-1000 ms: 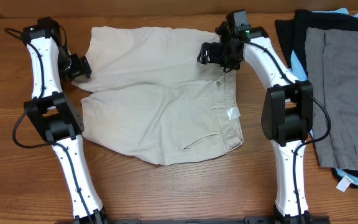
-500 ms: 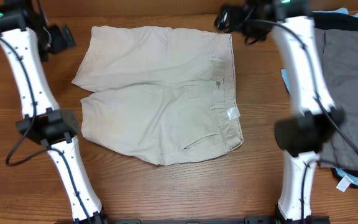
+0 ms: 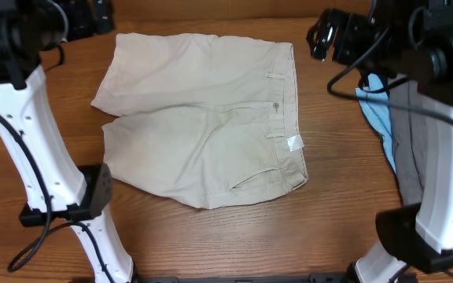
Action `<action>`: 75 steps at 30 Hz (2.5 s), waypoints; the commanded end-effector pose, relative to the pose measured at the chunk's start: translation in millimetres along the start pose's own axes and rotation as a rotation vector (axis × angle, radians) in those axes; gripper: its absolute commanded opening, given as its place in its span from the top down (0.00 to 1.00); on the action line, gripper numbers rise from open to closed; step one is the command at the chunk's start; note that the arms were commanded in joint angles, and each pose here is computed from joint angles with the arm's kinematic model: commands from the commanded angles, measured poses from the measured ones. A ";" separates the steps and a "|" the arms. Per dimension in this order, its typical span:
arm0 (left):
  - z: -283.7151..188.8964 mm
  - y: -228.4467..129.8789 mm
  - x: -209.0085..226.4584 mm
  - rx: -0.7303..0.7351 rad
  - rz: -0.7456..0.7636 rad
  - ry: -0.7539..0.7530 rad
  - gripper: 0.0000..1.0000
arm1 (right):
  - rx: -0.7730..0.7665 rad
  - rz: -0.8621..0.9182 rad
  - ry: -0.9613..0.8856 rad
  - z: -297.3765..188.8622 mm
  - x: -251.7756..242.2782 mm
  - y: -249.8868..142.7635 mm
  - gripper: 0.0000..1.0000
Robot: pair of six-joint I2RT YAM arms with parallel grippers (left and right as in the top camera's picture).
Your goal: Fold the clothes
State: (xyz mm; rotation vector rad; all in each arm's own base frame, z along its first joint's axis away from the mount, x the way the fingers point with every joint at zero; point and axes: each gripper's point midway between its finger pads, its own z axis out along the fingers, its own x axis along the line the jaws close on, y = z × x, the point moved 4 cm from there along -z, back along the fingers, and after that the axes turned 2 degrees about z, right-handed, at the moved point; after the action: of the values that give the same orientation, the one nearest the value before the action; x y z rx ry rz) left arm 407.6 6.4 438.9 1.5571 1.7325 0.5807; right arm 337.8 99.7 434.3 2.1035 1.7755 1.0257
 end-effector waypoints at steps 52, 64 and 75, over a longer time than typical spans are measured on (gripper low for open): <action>136.6 -394.5 107.8 0.791 -0.438 0.511 0.48 | 0.284 0.142 -0.299 58.7 -67.4 -139.0 0.00; 122.4 -346.9 105.7 0.827 -0.264 0.470 0.96 | 0.264 0.141 -0.295 69.1 -65.2 -132.3 0.09; 117.2 -282.1 94.7 0.727 -0.180 0.414 0.96 | 0.444 0.035 -0.271 139.9 -46.6 -150.5 0.14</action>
State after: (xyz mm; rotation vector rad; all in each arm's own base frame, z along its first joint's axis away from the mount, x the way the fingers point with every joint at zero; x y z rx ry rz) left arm 300.3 30.9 123.9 1.7917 2.6231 0.0848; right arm 302.0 115.8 244.4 2.4168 1.8376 0.3709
